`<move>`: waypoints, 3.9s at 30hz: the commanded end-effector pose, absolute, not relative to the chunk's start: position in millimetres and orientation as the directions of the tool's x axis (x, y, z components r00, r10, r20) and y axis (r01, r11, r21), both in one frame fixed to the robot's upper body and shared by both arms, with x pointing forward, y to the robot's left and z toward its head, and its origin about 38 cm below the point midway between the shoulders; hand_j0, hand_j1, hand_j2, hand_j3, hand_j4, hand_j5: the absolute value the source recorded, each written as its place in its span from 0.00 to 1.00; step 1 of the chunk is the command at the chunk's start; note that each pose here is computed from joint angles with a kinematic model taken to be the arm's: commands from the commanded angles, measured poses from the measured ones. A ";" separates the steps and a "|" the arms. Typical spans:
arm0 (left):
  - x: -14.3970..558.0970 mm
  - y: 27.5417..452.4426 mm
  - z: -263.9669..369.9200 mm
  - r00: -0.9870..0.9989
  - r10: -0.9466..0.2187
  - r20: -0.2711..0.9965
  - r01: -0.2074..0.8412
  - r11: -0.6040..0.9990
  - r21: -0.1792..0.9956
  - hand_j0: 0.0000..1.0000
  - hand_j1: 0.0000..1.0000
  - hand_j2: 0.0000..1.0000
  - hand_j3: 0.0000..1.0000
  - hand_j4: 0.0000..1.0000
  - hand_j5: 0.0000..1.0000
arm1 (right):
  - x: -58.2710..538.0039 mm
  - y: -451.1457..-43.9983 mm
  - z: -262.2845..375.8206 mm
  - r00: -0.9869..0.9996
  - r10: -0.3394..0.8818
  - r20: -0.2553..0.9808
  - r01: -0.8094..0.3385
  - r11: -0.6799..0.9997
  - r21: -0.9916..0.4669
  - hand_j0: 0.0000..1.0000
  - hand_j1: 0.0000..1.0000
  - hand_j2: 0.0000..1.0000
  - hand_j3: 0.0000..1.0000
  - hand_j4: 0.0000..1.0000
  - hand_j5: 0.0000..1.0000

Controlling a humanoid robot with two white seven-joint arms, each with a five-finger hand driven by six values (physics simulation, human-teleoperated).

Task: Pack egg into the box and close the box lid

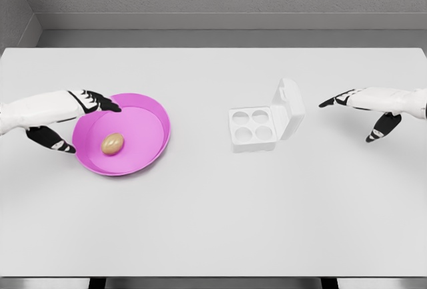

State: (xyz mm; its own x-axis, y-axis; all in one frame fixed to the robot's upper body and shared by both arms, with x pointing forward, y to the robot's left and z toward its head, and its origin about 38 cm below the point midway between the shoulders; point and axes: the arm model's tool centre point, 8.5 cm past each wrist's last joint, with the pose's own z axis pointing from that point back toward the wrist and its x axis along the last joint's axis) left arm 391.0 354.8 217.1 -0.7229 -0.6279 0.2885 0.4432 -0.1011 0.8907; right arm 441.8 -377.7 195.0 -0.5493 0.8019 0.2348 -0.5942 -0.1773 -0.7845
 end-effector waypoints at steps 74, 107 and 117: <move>410.5 338.3 152.0 -0.642 -0.655 0.399 0.528 -0.001 0.849 0.95 0.95 0.95 0.95 0.95 0.95 | 442.2 -362.1 185.9 -0.577 0.772 0.266 -0.595 -0.174 -0.785 1.00 1.00 1.00 1.00 1.00 1.00; 410.8 337.0 149.0 -0.648 -0.664 0.374 0.524 -0.033 0.851 0.89 0.89 0.89 0.89 0.89 0.89 | 441.9 -360.3 184.5 -0.579 0.770 0.268 -0.596 -0.176 -0.784 1.00 1.00 1.00 1.00 1.00 1.00; 409.9 336.3 147.2 -0.647 -0.663 0.377 0.528 -0.033 0.849 0.89 0.89 0.89 0.89 0.89 0.89 | 442.0 -357.9 182.4 -0.581 0.767 0.274 -0.599 -0.173 -0.782 1.00 1.00 1.00 1.00 1.00 1.00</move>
